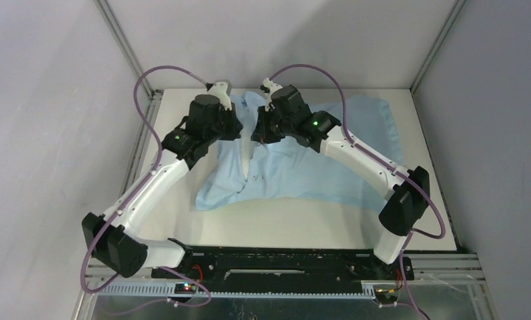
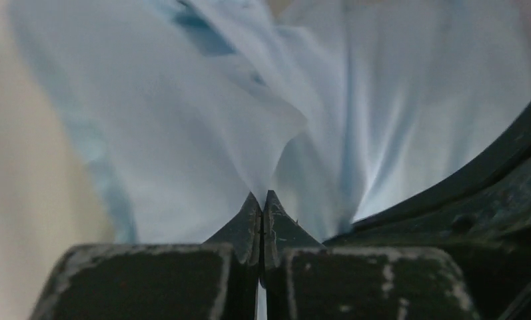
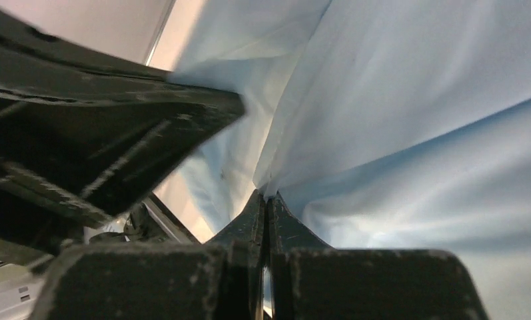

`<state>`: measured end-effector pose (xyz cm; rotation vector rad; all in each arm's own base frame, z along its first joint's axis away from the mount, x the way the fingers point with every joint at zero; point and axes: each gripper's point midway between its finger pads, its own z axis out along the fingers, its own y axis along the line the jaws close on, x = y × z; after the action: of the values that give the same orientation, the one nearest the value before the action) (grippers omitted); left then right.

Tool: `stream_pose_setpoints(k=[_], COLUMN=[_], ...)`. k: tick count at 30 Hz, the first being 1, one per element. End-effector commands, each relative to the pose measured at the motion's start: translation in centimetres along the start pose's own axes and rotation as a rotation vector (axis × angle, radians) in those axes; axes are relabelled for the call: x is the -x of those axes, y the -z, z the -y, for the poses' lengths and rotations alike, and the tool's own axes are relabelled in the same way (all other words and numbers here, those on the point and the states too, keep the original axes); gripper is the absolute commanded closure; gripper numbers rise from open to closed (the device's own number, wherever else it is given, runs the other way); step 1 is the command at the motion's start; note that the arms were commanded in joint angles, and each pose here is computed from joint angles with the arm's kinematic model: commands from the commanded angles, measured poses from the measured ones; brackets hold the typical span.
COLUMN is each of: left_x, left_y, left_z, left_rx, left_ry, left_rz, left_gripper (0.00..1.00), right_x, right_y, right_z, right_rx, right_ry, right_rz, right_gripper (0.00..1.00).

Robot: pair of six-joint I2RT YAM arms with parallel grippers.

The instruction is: Put the pillow into the pillowcase

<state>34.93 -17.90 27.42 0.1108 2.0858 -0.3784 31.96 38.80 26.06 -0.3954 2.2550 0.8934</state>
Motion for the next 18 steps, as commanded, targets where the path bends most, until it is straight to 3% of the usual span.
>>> stream_pose_setpoints(k=[1, 5, 11, 13, 18], left_x=[-1.2, -6.4, -12.7, -12.9, -10.2], left_y=[-3.3, -9.0, -13.9, -13.9, -11.7], left_z=[6.4, 6.1, 2.9, 2.8, 3.6], left_rx=[-0.359, -0.418, -0.177, -0.171, -0.224], left_ry=[0.181, 0.384, 0.506, 0.531, 0.509], left_rz=[-0.036, -0.149, -0.265, -0.252, -0.184], left_gripper=[1.0, 1.0, 1.0, 0.99, 0.83], right_x=[3.6, 4.9, 5.8, 5.7, 5.0], right_y=[3.3, 5.8, 7.7, 7.2, 5.6], right_z=[-3.3, -5.6, -8.9, -9.1, -7.8], right_rx=[0.101, 0.18, 0.289, 0.298, 0.273], right_ry=[0.006, 0.005, -0.003, -0.005, -0.024], right_rz=[0.112, 0.149, 0.18, 0.162, 0.122], right_gripper=[1.0, 1.0, 1.0, 1.0, 1.0])
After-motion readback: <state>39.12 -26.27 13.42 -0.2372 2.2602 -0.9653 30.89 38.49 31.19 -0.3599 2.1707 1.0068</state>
